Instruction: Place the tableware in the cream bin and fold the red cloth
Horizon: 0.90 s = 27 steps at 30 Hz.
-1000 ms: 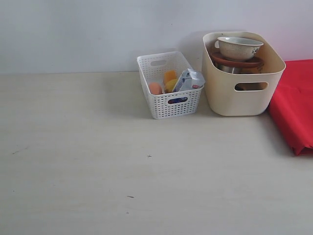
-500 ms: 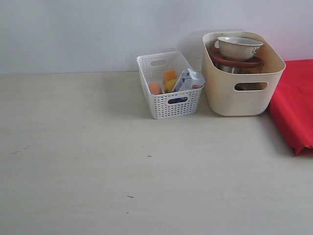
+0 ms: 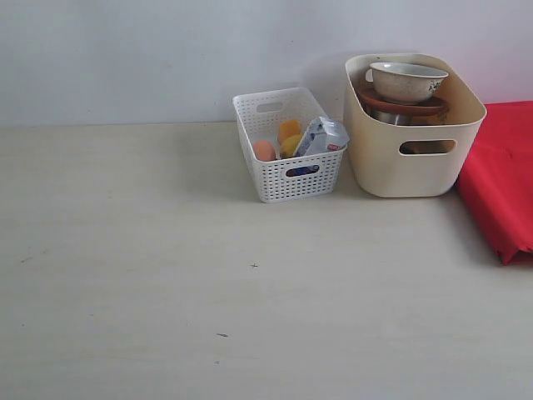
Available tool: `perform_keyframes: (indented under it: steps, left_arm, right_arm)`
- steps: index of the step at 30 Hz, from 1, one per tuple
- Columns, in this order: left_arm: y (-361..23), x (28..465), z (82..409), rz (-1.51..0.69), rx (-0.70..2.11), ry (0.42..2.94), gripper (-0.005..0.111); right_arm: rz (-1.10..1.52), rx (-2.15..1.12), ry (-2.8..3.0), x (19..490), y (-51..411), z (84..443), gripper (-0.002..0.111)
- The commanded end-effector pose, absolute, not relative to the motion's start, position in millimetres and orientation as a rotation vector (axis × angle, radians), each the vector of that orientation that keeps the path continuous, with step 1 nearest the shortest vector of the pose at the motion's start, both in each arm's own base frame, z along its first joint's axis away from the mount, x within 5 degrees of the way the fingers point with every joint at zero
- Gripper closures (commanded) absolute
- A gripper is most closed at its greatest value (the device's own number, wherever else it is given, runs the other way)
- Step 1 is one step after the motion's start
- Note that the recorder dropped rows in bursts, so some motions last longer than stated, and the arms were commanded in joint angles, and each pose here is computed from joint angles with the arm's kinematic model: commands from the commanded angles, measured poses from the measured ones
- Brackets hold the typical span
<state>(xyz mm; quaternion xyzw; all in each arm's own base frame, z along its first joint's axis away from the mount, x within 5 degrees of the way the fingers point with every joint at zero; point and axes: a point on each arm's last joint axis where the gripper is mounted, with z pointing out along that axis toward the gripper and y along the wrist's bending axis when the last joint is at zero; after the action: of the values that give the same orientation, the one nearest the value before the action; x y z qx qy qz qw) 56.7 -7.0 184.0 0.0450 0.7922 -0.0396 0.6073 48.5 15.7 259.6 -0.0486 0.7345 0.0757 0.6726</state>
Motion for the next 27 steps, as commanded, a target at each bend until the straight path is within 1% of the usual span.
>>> perform_keyframes:
  steps: [1, 7, 27]
  left_arm:
    - [-7.0, 56.5, 183.4, -0.105, 0.085, 1.829, 0.107]
    - [-7.0, 56.5, 183.4, -0.105, 0.085, 1.829, 0.107]
    - [-7.0, 56.5, 183.4, -0.105, 0.085, 1.829, 0.107]
  right_arm:
    - [0.143, -0.110, 1.652, 50.9, 14.1, 251.8, 0.108]
    - [0.136, -0.088, 1.658, 54.1, 12.5, 241.1, 0.108]
    - [0.140, -0.082, 1.657, 54.2, 12.4, 240.7, 0.108]
